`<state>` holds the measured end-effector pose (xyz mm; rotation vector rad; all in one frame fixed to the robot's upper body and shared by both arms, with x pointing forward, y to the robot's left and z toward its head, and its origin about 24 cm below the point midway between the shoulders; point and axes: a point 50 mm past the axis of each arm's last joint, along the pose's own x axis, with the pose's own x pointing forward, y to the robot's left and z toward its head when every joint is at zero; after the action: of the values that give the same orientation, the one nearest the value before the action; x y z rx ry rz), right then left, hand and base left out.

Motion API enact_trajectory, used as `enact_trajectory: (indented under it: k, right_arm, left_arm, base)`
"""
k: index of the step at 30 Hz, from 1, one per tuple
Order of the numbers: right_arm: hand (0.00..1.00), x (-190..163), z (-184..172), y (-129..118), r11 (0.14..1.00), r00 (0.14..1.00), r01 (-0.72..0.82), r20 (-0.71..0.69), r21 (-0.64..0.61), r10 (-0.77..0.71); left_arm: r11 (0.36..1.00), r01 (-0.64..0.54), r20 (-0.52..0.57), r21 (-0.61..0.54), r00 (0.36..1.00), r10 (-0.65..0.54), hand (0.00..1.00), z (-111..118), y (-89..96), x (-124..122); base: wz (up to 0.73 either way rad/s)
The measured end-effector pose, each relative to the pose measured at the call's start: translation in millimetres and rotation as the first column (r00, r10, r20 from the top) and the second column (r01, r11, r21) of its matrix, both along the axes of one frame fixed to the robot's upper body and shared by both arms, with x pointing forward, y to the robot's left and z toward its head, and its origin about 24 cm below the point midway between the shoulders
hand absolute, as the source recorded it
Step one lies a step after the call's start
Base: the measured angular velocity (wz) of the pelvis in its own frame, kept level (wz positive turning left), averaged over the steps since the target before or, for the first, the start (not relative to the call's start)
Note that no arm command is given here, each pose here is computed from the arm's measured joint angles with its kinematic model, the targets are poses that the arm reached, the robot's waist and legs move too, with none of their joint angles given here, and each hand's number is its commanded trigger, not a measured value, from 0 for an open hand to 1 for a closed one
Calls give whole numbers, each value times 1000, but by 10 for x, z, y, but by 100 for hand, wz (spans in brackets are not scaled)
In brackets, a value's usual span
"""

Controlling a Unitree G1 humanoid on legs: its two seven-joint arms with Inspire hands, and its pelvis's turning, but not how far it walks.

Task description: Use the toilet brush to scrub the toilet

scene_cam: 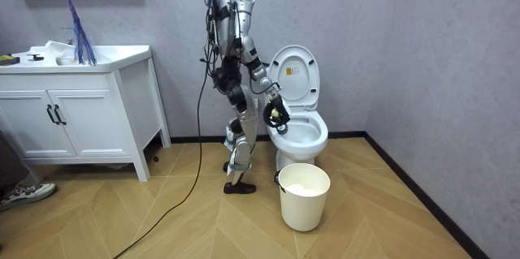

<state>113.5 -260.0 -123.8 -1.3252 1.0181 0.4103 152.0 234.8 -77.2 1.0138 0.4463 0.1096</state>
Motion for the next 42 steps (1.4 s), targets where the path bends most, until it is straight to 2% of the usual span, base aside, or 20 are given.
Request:
enact_trajectory:
  k: [2,3,5,6,8,11,14,18,20,21,23,26,32,36,42]
  right_arm:
    - [100,-169,-24,19,999,999,42,-27,33,-41]
    - [100,-201,-26,23,998,999,45,-29,39,-44]
    - [100,-355,-71,34,994,995,94,-48,59,-91]
    - [100,-392,-85,45,992,993,107,-56,64,-103]
    - [100,-515,-133,83,984,985,155,-90,85,-148]
    - [100,-657,-205,105,962,965,242,-134,123,-226]
    - [100,-733,-236,109,928,937,339,-141,158,-318]
    - [100,-803,-264,77,858,879,475,-131,194,-457]
    - [100,-876,-287,20,792,818,575,-124,205,-562]
    - [100,-888,-294,10,772,799,601,-120,207,-590]
    - [100,-969,-320,0,668,699,710,-108,221,-707]
    - [100,-1076,-344,-8,587,616,781,-112,213,-779]
    - [100,-1236,-385,86,527,555,827,-135,194,-821]
    - [100,-1317,-397,98,497,522,850,-146,174,-840]
    - [100,-1473,-434,245,426,448,892,-182,150,-875]
  left_arm:
    - [992,-118,-120,-38,986,113,0,-152,119,-366]
    - [987,-153,-159,-44,977,144,0,-201,148,-465]
    - [948,-314,-311,-43,906,287,0,-378,262,-858]
    - [935,-353,-343,-43,884,318,0,-410,283,-955]
    - [873,-485,-456,-51,789,412,0,-507,333,-1277]
    - [796,-600,-541,-82,697,470,0,-591,328,-1491]
    - [741,-664,-608,-101,631,482,0,-658,276,-1641]
    - [685,-719,-653,-118,576,492,0,-700,260,-1719]
    - [630,-766,-668,-127,536,516,0,-731,274,-1718]
    - [622,-772,-671,-128,530,519,0,-735,277,-1715]
    - [590,-795,-669,-142,516,534,0,-741,287,-1689]
    - [557,-818,-685,-142,487,542,0,-767,256,-1724]
    - [533,-837,-703,-123,453,548,0,-790,248,-1739]
    - [524,-842,-697,-127,452,557,0,-787,264,-1719]
    - [525,-843,-714,-118,439,545,0,-795,245,-1735]
  base:
    - [-17]
    - [-5]
    - [3]
    - [9]
    - [16]
    - [3]
    - [-8]
    - [-19]
    - [-23]
    - [-14]
    - [-10]
    - [-22]
    - [-25]
    - [-12]
    - [-1]
